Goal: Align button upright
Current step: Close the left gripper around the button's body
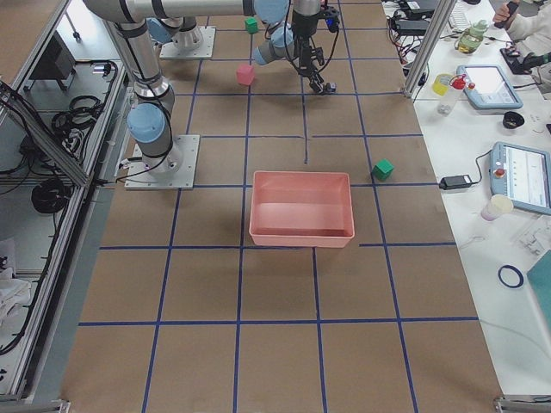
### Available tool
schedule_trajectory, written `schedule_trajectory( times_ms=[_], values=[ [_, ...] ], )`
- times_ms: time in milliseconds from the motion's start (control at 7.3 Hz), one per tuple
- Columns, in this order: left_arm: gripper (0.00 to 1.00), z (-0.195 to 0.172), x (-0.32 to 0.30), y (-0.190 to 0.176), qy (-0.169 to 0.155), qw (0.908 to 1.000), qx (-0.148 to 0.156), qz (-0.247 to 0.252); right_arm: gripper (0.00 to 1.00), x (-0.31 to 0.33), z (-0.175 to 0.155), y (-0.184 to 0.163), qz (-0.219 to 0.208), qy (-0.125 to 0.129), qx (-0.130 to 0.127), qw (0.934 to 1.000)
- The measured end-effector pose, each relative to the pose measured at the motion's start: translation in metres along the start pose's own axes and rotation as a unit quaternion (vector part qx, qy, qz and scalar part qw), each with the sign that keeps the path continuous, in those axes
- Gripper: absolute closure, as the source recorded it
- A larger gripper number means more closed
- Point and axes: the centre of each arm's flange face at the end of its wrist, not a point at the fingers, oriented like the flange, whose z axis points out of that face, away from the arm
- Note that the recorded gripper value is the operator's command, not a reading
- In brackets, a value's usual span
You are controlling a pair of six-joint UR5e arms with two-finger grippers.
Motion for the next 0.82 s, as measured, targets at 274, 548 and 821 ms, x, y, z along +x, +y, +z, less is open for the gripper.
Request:
schedule_trajectory(
  times_ms=[274,548,821],
  values=[
    [0.33,-0.0006,-0.0008,0.0013,-0.002,1.0,0.0,0.002,0.0,-0.0001,0.0075,0.0026,-0.001,0.002,-0.014,0.9999],
    [0.45,-0.0034,0.001,0.0049,-0.001,1.0,-0.002,0.002,0.0,-0.0006,0.0102,0.0042,-0.002,0.002,-0.021,0.9998],
    [0.61,-0.0061,0.0021,0.0079,-0.001,1.0,-0.003,0.002,0.0,-0.0004,0.0109,0.0042,-0.002,0.002,-0.022,0.9997]
  ],
)
